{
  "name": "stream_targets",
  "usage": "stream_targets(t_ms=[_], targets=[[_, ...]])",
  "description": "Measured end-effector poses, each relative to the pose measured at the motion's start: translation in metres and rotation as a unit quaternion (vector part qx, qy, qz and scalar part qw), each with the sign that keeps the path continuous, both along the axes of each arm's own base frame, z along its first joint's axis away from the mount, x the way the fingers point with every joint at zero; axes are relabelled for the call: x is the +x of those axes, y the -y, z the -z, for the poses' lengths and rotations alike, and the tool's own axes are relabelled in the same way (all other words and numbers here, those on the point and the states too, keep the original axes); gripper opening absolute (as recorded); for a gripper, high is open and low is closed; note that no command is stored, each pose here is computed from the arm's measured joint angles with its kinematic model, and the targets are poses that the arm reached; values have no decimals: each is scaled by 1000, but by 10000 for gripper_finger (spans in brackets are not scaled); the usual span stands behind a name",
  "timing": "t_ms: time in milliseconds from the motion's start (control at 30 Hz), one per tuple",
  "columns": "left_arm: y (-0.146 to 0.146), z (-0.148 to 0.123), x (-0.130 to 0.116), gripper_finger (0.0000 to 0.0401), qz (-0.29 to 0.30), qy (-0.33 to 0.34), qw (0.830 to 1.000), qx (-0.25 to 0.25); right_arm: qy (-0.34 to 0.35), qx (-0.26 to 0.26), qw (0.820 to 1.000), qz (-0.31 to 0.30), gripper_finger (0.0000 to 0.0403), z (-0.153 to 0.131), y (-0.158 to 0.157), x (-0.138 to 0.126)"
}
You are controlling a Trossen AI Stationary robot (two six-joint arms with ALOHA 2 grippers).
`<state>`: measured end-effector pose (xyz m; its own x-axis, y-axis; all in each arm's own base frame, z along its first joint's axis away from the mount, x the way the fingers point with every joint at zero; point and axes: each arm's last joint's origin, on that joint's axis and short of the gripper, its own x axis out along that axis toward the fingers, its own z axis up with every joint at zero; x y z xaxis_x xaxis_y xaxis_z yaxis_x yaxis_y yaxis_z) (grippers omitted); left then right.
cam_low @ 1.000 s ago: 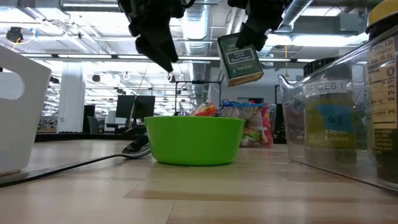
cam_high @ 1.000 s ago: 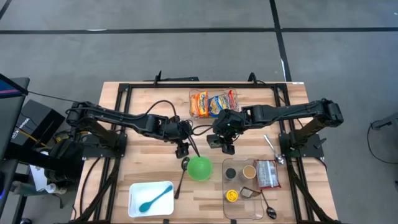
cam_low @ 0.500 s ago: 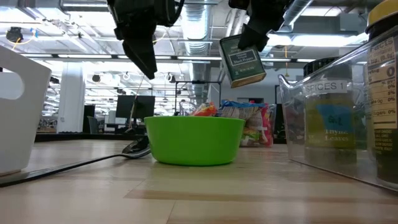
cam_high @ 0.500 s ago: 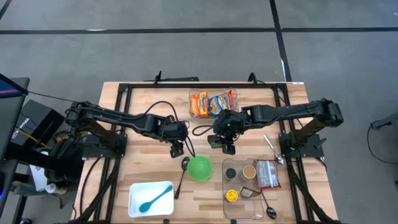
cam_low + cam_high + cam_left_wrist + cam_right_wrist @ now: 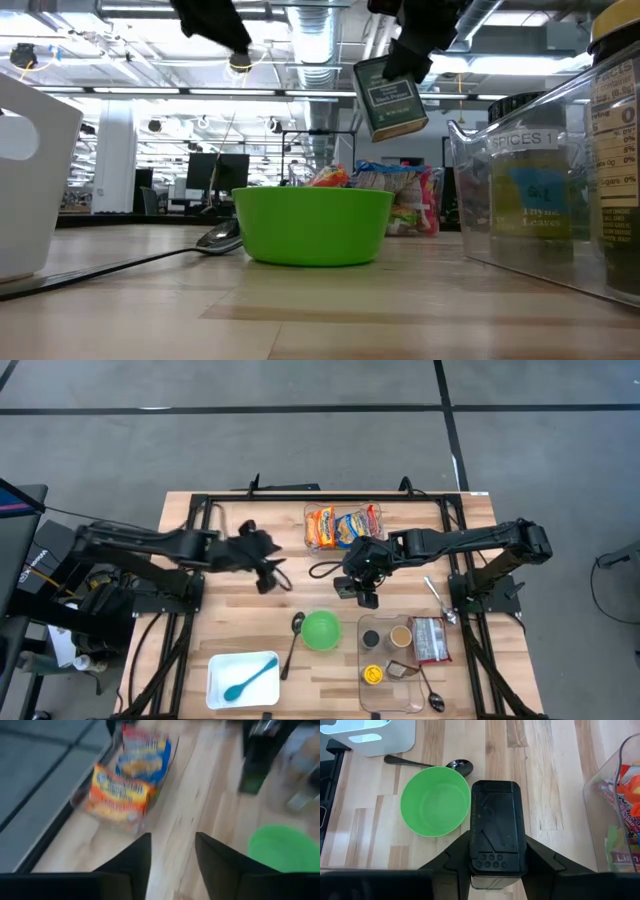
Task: Pick & Place Food Item
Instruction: Put the red seasoning into the bottom transparent bin
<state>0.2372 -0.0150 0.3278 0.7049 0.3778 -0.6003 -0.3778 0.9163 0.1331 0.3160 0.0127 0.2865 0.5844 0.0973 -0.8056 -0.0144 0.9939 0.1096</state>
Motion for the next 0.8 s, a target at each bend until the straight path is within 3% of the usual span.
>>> stream_targets(t_ms=[200, 400, 567, 800], targets=[[-5, -9, -44, 89, 22, 121, 992, -3, 9, 0, 1000, 0, 123, -1, 0, 1], [-7, -3, -88, 41, 60, 228, 971, -33, 17, 0, 1000, 0, 124, -2, 0, 3], [-10, 6, -117, 6, 83, 294, 952, -22, 22, 1, 1000, 0, 124, -3, 0, 3], [-14, 20, -148, 7, 83, 360, 929, -23, 22, -1, 1000, -2, 124, -3, 0, 3]])
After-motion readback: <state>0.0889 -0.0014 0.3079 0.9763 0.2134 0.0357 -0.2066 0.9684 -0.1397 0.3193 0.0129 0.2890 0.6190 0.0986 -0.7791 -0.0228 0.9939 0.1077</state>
